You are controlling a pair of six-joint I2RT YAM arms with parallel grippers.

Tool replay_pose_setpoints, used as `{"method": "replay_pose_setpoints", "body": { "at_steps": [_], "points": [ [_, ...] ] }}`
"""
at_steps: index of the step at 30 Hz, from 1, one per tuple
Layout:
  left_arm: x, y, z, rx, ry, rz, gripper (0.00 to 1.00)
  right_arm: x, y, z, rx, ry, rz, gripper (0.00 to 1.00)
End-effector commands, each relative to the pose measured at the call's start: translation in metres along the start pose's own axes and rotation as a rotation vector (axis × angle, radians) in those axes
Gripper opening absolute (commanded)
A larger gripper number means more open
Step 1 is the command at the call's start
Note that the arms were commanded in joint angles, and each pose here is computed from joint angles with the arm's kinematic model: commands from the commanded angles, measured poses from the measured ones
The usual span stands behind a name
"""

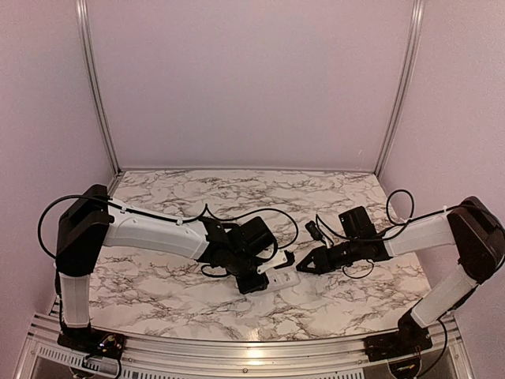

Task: Load the batteries into the remote control
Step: Load the battery cover onto the remote control without the battery cover, then press the battery cover on the remote control without the battery cover.

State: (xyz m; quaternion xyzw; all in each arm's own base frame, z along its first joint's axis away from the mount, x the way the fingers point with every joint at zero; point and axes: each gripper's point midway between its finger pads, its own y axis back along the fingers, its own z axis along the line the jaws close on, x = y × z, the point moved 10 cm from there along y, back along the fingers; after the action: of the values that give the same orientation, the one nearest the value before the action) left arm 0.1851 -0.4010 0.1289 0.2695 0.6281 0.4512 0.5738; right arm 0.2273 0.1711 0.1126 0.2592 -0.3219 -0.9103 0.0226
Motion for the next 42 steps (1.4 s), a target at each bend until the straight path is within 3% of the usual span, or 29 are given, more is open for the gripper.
{"method": "replay_pose_setpoints", "body": {
  "at_steps": [1,19,28,32,33,37,42],
  "points": [
    [0.000,-0.004,0.002,0.008,0.004,0.015,0.37,-0.011,0.000,0.001,-0.010,0.021,-0.023,0.38],
    [-0.009,-0.006,0.008,0.007,0.014,-0.015,0.37,-0.010,0.000,0.001,-0.022,0.026,-0.024,0.38],
    [-0.015,0.058,0.031,-0.059,0.137,-0.245,0.68,-0.020,0.012,0.018,-0.073,0.087,-0.080,0.39],
    [0.003,0.076,0.043,-0.076,0.237,-0.307,0.96,-0.024,0.014,0.026,-0.099,0.112,-0.089,0.39],
    [0.008,0.078,0.047,-0.082,0.278,-0.317,0.99,-0.024,0.013,0.029,-0.108,0.119,-0.087,0.39],
    [0.035,0.080,0.058,-0.099,0.424,-0.338,0.99,-0.027,0.004,0.048,-0.146,0.171,-0.055,0.40],
    [0.050,0.073,0.062,-0.133,0.494,-0.304,0.99,-0.031,-0.010,0.065,-0.164,0.205,-0.014,0.41]
  ]
}}
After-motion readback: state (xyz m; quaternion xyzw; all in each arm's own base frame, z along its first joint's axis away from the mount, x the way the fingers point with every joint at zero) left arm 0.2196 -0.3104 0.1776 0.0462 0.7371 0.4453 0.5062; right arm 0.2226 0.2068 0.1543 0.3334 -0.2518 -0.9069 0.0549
